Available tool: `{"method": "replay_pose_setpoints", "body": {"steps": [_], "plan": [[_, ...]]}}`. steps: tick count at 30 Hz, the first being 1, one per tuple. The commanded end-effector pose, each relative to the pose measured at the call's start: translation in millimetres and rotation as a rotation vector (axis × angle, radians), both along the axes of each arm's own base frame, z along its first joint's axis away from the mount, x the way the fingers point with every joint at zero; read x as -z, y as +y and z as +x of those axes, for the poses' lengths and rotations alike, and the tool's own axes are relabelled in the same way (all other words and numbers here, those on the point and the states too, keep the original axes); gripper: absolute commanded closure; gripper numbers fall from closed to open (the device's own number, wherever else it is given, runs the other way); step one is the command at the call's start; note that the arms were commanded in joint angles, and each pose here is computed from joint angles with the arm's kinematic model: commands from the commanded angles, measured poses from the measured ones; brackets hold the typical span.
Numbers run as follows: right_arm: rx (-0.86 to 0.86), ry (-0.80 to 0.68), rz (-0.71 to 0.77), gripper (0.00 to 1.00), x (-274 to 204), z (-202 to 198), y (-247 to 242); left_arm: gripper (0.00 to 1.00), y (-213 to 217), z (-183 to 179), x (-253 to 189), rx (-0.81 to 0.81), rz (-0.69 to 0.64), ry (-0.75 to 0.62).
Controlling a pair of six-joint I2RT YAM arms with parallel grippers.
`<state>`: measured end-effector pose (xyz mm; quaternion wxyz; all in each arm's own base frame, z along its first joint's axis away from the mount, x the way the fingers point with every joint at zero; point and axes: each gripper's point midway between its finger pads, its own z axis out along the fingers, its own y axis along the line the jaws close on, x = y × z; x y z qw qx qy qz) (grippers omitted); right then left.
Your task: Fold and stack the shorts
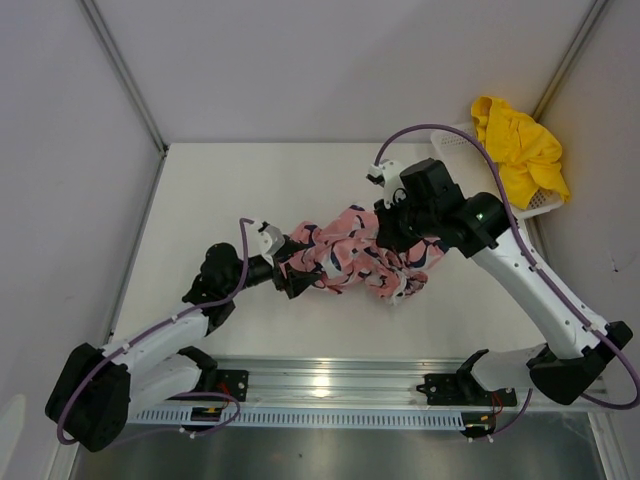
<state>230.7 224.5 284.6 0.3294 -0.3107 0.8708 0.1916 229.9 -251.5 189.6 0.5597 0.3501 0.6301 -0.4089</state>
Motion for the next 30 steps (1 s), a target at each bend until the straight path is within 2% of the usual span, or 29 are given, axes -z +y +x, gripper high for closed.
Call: {"method": "replay_pose_setpoints", "body": {"steps": [1, 5, 9, 13, 23, 30], "plan": [[-0.009, -0.072, 0.023, 1.00, -20, -2, -10, 0.09, 5, 14, -17, -0.064, 0.030, -0.096], [0.013, -0.097, 0.029, 1.00, -26, -3, -20, 0.07, 2, 15, -3, -0.049, 0.052, -0.056], [0.033, -0.103, 0.037, 1.00, -28, -2, -25, 0.08, 3, 20, 5, -0.068, 0.063, -0.040], [0.031, -0.106, 0.048, 1.00, -29, -3, -26, 0.16, 0, 22, 14, -0.055, 0.087, -0.009], [0.080, -0.108, 0.057, 1.00, -29, 8, -30, 0.29, -17, 6, 28, -0.003, 0.112, 0.013], [0.128, -0.110, 0.094, 1.00, -34, 20, -35, 0.42, -31, 8, 43, -0.006, 0.207, 0.023]]}}
